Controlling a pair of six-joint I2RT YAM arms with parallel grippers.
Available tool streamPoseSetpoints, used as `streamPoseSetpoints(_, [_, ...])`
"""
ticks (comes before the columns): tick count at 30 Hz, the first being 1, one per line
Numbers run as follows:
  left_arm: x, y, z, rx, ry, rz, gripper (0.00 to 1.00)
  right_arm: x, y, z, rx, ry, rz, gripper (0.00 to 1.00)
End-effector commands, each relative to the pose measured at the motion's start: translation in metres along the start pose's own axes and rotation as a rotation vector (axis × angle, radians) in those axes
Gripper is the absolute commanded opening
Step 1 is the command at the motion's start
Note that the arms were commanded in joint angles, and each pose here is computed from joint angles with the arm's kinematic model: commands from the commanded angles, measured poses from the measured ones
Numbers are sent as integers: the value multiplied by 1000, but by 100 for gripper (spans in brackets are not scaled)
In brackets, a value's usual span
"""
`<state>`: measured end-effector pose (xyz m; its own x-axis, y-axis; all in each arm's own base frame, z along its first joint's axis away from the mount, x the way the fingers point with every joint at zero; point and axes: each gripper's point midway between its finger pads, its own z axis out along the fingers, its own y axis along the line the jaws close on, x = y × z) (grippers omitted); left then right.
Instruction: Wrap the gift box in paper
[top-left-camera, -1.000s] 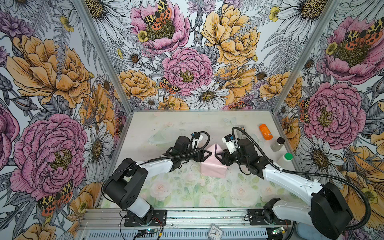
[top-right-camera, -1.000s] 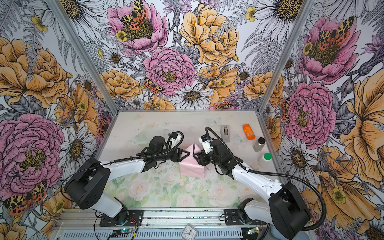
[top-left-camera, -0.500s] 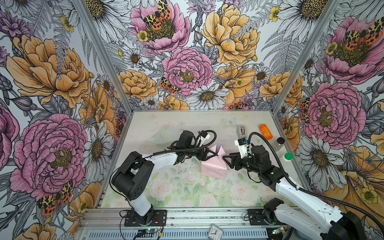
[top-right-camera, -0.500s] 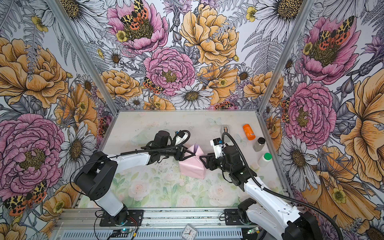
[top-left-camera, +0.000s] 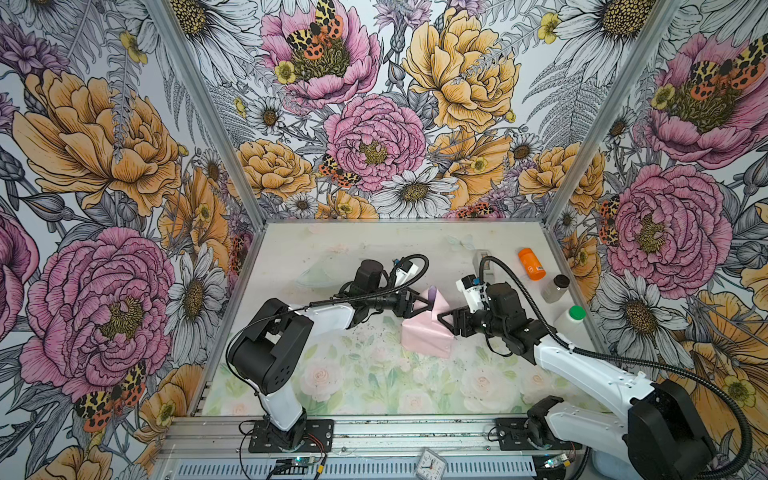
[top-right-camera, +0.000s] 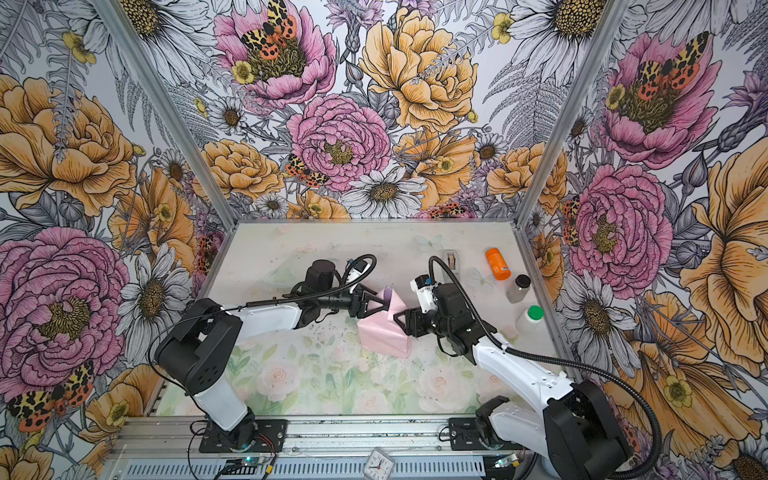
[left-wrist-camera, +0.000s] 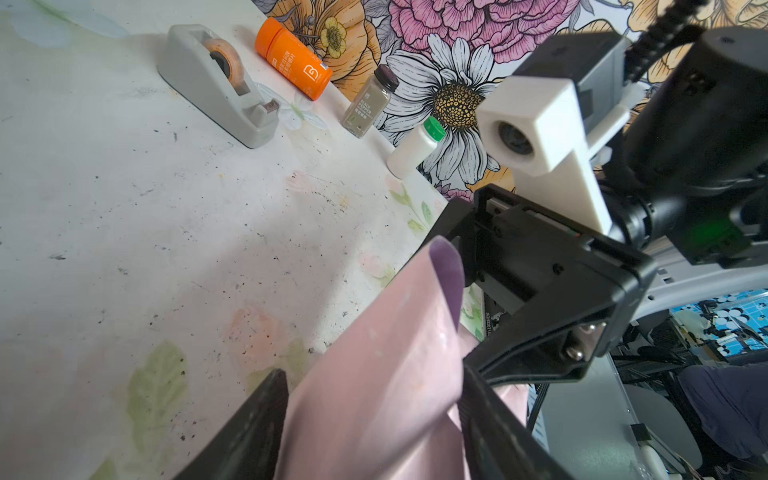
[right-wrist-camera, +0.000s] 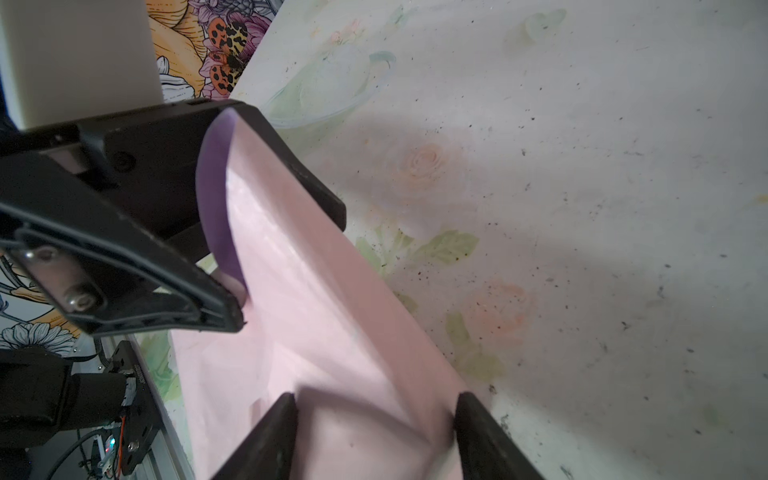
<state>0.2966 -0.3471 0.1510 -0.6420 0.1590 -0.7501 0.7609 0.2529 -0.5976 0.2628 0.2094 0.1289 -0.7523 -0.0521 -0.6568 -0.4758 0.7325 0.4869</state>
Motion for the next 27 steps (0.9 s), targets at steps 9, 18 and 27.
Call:
streamPoseSetpoints(9, [0, -4, 22, 30, 113, 107, 64, 26, -5, 3, 15, 105, -12, 62])
streamPoseSetpoints(18, [2, 4, 9, 8, 136, 108, 64, 25, -6, 3, 20, 103, -16, 62])
streamPoseSetpoints(27, [-5, -3, -10, 67, 35, 106, 66, 21, -3, -2, 10, 81, -22, 63])
